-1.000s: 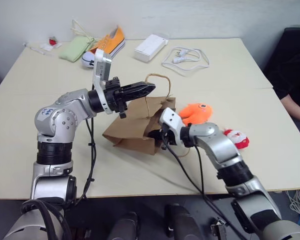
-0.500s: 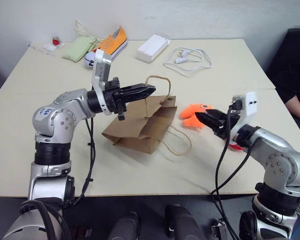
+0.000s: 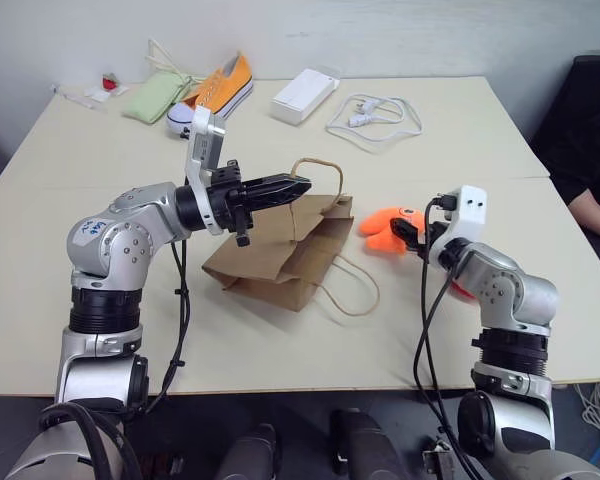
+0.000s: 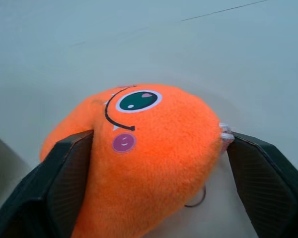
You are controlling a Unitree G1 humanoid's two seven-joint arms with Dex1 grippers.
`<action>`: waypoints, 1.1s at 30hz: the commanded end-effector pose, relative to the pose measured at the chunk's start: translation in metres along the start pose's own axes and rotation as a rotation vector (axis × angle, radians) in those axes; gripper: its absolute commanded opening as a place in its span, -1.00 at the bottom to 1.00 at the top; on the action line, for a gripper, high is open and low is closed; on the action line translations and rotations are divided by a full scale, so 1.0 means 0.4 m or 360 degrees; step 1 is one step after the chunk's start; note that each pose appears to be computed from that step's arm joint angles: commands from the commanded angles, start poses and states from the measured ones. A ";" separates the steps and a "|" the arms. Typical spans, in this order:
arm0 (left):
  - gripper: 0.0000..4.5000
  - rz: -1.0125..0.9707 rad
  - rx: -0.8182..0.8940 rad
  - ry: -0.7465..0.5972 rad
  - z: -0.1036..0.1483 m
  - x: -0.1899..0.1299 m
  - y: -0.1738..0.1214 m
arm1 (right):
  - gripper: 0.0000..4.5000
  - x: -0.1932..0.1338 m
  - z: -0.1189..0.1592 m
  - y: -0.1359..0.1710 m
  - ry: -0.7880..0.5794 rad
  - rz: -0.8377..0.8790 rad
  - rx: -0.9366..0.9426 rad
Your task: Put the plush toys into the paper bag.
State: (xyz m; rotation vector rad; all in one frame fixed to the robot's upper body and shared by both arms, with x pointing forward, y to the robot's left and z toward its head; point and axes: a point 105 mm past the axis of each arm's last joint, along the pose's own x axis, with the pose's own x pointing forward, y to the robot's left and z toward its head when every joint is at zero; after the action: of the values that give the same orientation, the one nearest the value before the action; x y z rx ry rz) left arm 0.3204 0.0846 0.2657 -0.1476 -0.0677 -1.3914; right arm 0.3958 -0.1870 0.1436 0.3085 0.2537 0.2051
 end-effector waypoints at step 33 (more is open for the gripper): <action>-1.00 -0.0071 0.0128 -0.0008 0.036 0.022 -0.007 | -0.58 0.051 -0.030 0.490 0.0086 0.0966 -0.0135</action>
State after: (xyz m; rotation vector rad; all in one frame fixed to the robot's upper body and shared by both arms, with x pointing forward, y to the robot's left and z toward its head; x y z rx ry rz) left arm 0.3241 0.0789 0.2679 -0.1201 -0.0693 -1.4166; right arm 0.3779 -0.0001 0.1810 0.2815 0.2510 0.8207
